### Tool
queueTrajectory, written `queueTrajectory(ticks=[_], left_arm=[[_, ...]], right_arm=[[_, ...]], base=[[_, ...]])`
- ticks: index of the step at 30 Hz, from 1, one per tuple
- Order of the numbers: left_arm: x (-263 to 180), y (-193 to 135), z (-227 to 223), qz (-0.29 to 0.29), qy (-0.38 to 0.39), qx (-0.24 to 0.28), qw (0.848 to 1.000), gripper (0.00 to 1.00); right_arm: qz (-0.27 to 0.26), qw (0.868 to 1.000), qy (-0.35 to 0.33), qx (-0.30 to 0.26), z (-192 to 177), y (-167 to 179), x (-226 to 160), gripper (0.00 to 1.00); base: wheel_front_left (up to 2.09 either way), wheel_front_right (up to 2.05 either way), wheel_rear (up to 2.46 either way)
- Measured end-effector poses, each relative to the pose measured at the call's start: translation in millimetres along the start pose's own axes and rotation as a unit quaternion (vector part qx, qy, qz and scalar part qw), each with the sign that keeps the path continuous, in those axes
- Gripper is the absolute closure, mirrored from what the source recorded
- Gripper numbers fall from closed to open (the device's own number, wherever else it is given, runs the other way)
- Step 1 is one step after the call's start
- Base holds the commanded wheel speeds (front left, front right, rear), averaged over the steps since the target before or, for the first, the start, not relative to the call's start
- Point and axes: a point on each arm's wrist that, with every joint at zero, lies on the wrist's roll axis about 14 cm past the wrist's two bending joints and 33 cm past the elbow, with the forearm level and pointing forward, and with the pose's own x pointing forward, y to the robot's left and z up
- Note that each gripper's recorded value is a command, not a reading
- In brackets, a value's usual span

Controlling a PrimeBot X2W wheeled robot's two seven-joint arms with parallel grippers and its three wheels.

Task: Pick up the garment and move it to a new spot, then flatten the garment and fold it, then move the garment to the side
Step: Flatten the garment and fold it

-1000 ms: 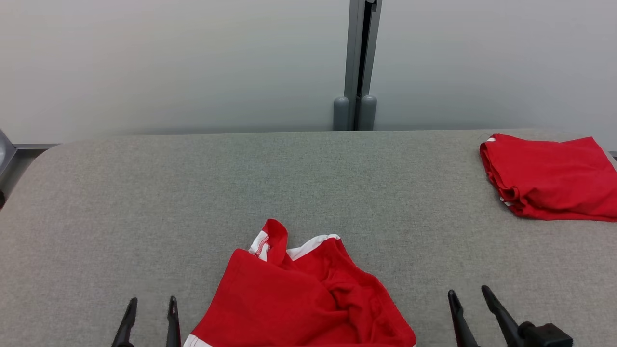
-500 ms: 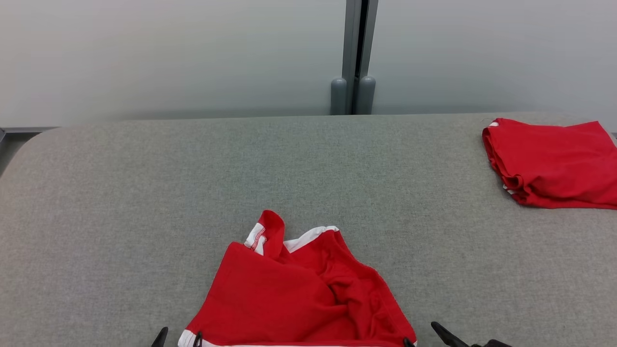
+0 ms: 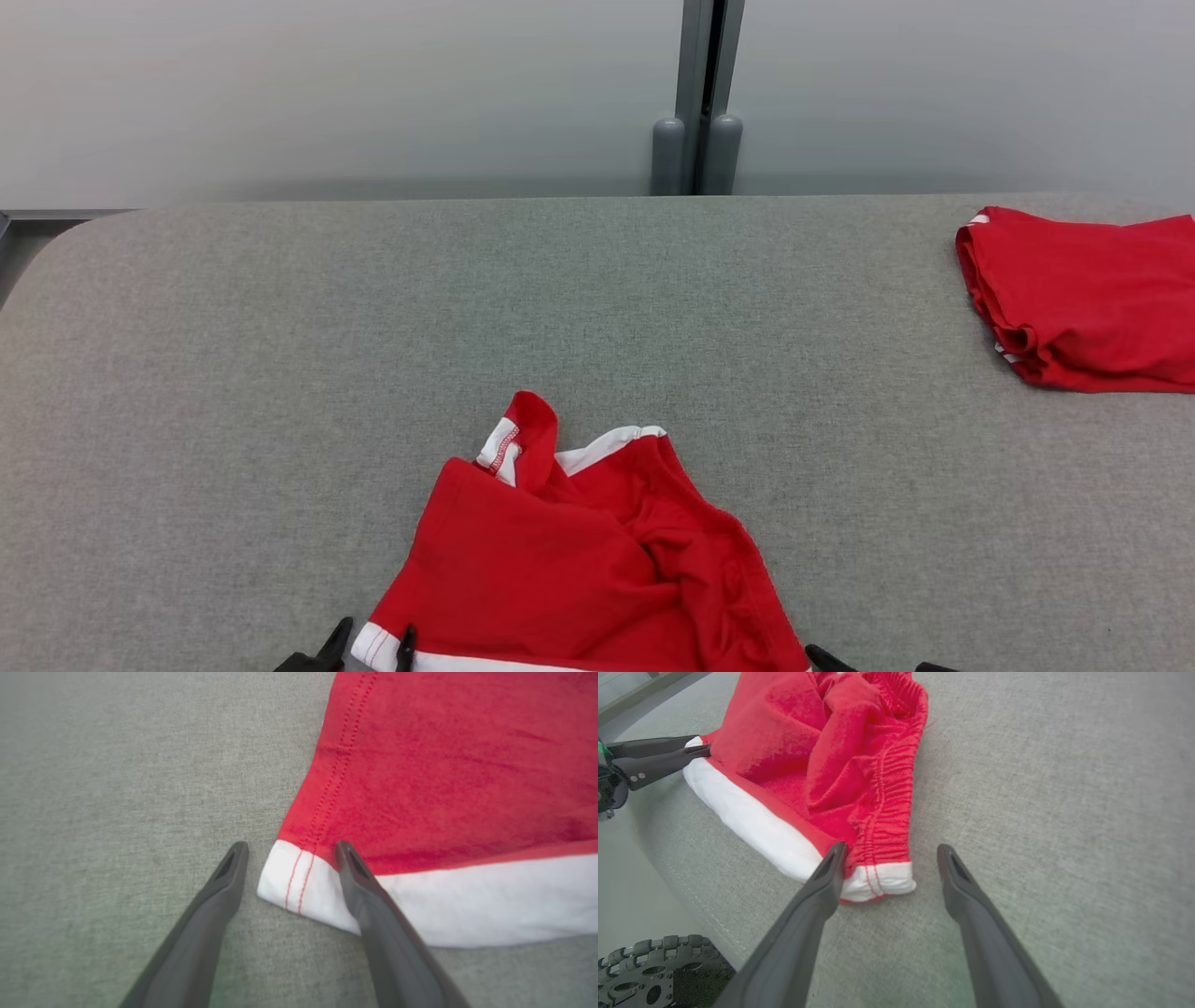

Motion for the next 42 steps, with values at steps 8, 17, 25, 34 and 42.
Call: queueTrajectory(ticks=[8, 17, 25, 34, 42], left_arm=[[4.6, -7.8, -6.0, -0.007, 0.012, -0.021, 1.0, 1.0], [7.4, -14.0, 10.2, -0.013, -0.014, -0.053, 0.998, 1.0], [22.7, -9.7, 91.5, -0.022, -0.131, -0.063, 0.989, 1.0], [83.1, -13.5, 257.7, -0.072, -0.261, 0.015, 0.963, 1.0], [131.3, -11.3, 402.4, -0.082, -0.343, 0.042, 0.935, 1.0]], right_arm=[[0.027, 1.0, 0.014, 0.009, -8.5, 12.4, -3.9, 1.0], [0.024, 0.999, -0.044, 0.005, 26.7, 8.7, 5.3, 1.0], [0.003, 0.988, -0.151, 0.005, 101.9, -10.7, 23.0, 1.0], [-0.023, 0.958, -0.278, -0.06, 233.6, -54.0, 74.2, 1.0], [-0.06, 0.933, -0.351, -0.054, 359.9, -110.1, 117.4, 1.0]], base=[[0.0, 0.0, 0.0], [0.0, 0.0, 0.0], [0.0, 0.0, 0.0], [0.0, 0.0, 0.0], [0.0, 0.0, 0.0]])
